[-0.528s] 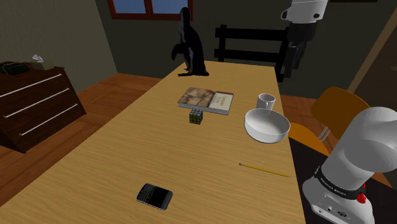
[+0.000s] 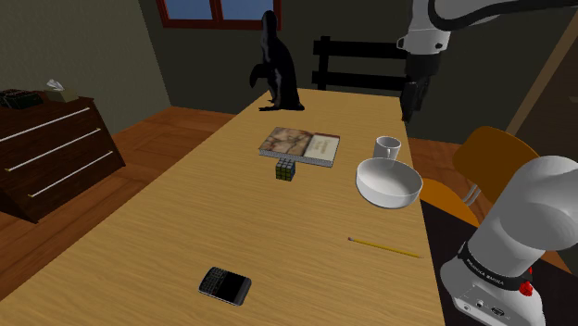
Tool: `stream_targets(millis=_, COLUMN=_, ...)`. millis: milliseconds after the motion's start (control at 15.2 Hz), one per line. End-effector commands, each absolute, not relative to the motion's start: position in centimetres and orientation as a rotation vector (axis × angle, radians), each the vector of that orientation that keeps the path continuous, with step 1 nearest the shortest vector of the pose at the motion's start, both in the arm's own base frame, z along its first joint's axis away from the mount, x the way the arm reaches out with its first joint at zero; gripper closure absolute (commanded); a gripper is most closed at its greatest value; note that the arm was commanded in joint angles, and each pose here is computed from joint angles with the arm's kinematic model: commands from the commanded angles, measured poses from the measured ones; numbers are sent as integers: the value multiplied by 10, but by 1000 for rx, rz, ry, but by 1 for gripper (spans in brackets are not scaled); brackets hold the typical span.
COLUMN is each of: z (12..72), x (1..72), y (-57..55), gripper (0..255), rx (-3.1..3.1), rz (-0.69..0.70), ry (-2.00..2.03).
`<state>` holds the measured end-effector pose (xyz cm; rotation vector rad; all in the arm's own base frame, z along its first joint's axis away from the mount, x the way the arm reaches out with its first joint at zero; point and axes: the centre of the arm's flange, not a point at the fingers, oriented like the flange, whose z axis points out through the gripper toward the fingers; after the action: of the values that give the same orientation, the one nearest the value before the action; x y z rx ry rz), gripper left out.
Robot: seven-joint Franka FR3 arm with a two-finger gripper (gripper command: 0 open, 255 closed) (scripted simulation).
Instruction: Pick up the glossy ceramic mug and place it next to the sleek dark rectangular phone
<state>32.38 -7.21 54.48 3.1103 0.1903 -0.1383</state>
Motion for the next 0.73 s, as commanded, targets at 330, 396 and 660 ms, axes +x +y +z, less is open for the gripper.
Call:
stream_targets(millis=330, z=486, x=364, y=-141, gripper=0, rx=3137, rz=-182, ry=225)
stream_targets(millis=396, z=477, x=370, y=-149, gripper=0, rx=3141, rz=-189, ry=230)
stream_targets(millis=660, z=441, x=395, y=-184, gripper=0, rx=3155, rz=-215, ry=250)
